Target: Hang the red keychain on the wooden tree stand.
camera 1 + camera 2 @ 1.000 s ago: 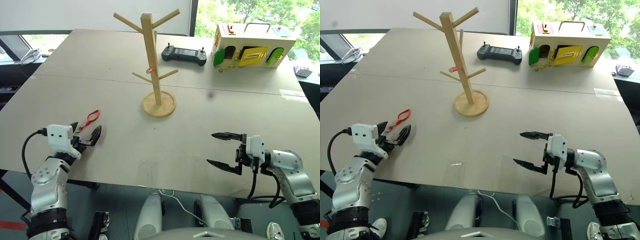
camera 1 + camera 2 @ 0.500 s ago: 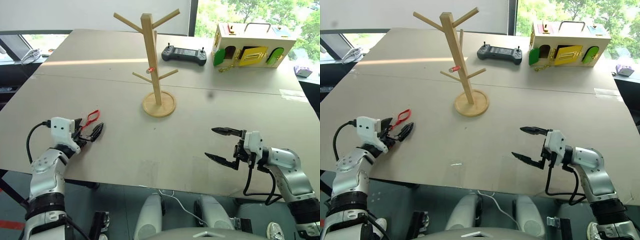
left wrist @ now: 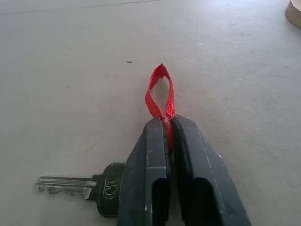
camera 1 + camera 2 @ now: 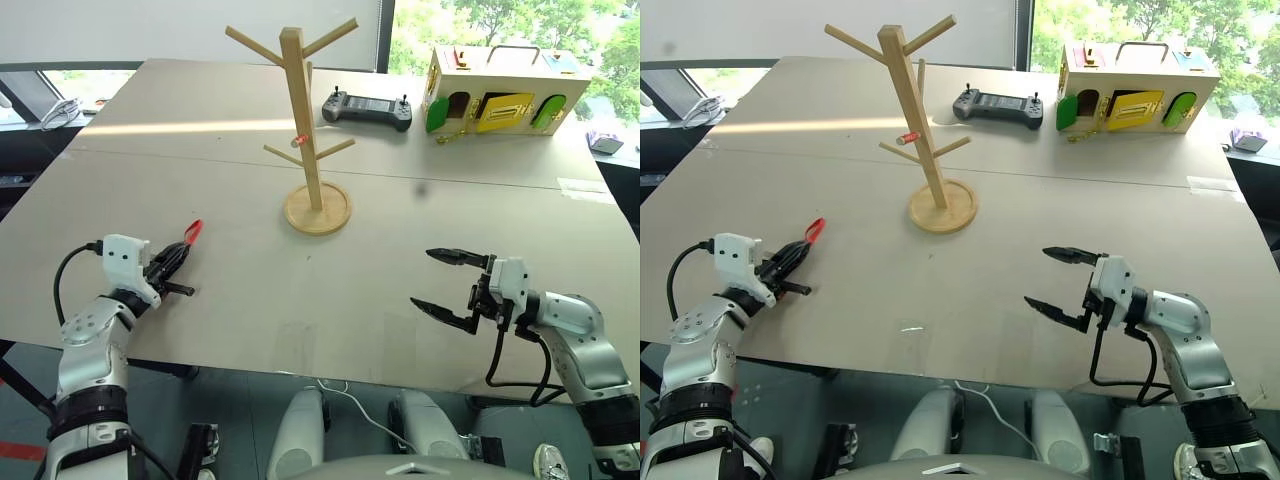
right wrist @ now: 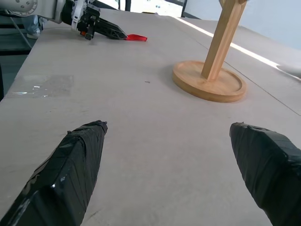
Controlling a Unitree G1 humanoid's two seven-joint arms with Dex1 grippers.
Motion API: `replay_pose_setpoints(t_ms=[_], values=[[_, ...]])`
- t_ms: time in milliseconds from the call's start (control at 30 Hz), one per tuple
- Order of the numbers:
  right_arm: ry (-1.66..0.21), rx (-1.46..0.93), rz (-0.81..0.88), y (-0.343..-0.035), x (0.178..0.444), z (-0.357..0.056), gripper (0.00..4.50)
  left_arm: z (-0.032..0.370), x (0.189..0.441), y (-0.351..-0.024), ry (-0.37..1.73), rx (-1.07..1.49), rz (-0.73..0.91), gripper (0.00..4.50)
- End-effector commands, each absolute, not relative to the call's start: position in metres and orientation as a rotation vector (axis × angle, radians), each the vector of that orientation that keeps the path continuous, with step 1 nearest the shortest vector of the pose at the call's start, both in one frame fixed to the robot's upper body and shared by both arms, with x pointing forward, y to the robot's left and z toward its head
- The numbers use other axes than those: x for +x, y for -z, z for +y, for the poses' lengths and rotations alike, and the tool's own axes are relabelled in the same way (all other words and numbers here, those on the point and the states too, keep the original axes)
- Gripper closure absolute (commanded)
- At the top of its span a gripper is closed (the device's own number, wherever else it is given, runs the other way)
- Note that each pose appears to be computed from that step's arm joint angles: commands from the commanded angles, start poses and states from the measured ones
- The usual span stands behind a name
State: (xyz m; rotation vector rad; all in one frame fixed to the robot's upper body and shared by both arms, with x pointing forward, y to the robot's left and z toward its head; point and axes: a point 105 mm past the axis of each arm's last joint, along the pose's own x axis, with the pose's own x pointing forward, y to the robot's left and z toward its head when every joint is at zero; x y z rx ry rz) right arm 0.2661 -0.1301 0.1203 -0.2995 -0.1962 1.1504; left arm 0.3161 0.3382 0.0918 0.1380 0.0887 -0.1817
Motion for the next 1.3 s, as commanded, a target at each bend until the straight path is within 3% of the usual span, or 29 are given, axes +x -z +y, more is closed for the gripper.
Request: replay_pose_setpoints(t_ms=[33,267,600,800,1000,1300], values=[[-1.139,-0.314,-0.243,-0.133,0.267,-0.132,0.0,0.339,0.31,-0.083,0.171,0.134,0.121,4.45],[-1.123,-0.257,-0.246,-0.15,0.267,-0.143,0.0,0.291,0.317,-0.118,0.253,0.126,-0.042,4.45],[-1.099,-0.245,-0.248,-0.262,0.257,-0.194,0.0,0.169,0.312,-0.198,0.491,0.088,-0.335,4.45],[-1.042,-0.293,-0.216,-0.287,0.255,-0.221,0.0,0.13,0.285,-0.25,0.538,0.024,-0.59,4.45],[-1.03,-0.306,-0.199,-0.284,0.259,-0.227,0.0,0.129,0.272,-0.259,0.51,0.014,-0.664,4.45],[-1.034,-0.316,-0.205,-0.285,0.261,-0.229,0.0,0.137,0.285,-0.228,0.485,0.026,-0.545,4.45]])
